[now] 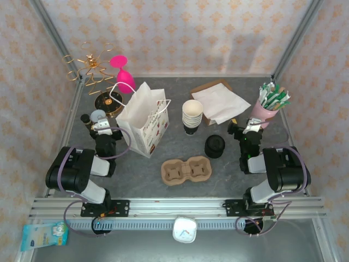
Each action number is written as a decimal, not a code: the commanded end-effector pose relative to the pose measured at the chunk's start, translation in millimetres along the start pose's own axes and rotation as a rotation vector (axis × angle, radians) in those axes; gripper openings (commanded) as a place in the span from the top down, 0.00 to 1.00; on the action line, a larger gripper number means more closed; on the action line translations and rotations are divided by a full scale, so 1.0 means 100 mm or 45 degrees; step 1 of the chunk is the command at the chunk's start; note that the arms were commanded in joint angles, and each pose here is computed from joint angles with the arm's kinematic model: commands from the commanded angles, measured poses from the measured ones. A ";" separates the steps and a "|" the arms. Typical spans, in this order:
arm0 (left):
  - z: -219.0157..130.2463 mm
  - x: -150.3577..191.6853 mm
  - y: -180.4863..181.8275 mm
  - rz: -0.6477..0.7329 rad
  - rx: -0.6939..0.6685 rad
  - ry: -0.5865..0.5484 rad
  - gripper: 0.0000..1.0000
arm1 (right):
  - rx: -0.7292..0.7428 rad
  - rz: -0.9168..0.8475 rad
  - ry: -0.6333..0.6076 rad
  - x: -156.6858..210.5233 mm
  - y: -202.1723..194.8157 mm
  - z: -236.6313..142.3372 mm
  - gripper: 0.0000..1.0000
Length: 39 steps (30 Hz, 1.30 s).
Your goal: Pack the takeout coffee
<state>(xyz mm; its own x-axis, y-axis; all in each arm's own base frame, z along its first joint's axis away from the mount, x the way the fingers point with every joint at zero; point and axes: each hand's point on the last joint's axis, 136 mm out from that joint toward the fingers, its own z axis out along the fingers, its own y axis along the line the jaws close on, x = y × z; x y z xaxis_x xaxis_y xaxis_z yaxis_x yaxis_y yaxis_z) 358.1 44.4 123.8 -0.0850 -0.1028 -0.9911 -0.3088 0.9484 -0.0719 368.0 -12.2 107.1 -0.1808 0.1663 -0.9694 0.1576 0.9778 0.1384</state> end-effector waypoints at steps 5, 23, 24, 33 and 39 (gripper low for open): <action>0.04 -0.14 0.03 0.000 -0.028 -0.063 0.00 | 0.032 0.015 -0.086 -0.19 -0.04 0.03 0.00; 0.04 -0.14 0.03 -0.001 -0.028 -0.066 0.00 | 0.033 0.015 -0.085 -0.19 -0.04 0.03 0.00; 0.04 -0.14 0.03 0.000 -0.028 -0.066 0.00 | 0.031 0.016 -0.085 -0.19 -0.04 0.03 0.00; -0.09 -0.25 0.14 -0.047 -0.076 -0.128 0.01 | -0.046 -0.021 -0.081 -0.22 0.07 0.01 0.00; -0.16 -0.45 0.22 -0.074 -0.136 -0.122 0.00 | 0.058 0.080 -0.103 -0.48 -0.05 -0.11 0.00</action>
<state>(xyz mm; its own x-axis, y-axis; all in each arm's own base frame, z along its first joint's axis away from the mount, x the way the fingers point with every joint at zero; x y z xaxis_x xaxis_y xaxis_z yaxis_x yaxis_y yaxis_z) 342.9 55.2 162.1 0.0316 -0.1093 -0.9935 -0.3585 0.9266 -0.1134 365.7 -12.6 131.8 -0.1407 0.1738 -0.9747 0.1545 0.9763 0.1518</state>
